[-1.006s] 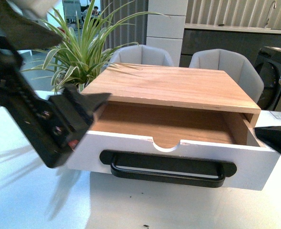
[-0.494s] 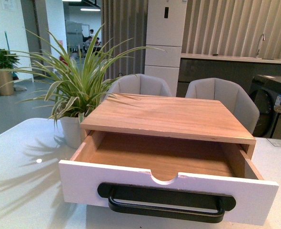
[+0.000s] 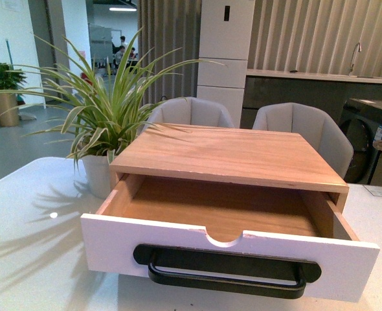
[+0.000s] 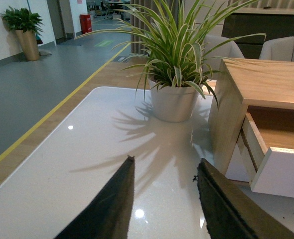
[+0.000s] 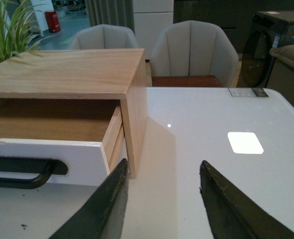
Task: Pull drawer
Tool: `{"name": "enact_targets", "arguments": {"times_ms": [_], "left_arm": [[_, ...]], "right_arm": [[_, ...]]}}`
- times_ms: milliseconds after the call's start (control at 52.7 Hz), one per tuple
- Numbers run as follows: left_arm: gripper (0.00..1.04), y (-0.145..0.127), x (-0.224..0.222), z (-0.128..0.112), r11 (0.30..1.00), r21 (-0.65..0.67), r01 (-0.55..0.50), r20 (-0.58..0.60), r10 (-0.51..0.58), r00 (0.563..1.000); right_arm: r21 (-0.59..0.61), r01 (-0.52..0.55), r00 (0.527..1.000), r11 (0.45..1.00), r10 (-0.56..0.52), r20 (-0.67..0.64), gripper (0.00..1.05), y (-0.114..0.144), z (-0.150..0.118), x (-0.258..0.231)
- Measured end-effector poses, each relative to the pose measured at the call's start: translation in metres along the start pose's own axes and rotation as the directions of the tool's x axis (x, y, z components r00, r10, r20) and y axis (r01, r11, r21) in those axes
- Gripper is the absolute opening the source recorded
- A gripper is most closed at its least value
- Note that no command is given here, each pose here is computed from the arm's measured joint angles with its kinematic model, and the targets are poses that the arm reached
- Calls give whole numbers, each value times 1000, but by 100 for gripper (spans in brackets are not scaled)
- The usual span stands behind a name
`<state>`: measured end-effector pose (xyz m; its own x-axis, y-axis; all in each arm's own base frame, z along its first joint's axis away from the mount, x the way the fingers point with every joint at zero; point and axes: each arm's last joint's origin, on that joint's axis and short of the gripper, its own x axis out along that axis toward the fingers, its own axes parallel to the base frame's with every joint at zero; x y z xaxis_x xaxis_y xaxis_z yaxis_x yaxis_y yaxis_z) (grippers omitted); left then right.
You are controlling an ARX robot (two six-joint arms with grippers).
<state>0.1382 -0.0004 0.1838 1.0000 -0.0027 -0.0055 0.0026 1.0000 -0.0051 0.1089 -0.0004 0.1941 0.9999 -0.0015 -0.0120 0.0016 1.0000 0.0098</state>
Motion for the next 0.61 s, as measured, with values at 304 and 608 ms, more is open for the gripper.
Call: {"name": "enact_targets", "arguments": {"times_ms": [304, 608], "left_arm": [[3, 0, -11, -7, 1000, 1, 0, 3, 0, 1000], [3, 0, -21, -13, 1000, 1, 0, 19, 0, 1000]], "right_arm": [[-6, 2, 1000, 1000, -2, 10, 2, 0, -11, -11], [-7, 0, 1000, 1000, 0, 14, 2, 0, -23, -11]]}}
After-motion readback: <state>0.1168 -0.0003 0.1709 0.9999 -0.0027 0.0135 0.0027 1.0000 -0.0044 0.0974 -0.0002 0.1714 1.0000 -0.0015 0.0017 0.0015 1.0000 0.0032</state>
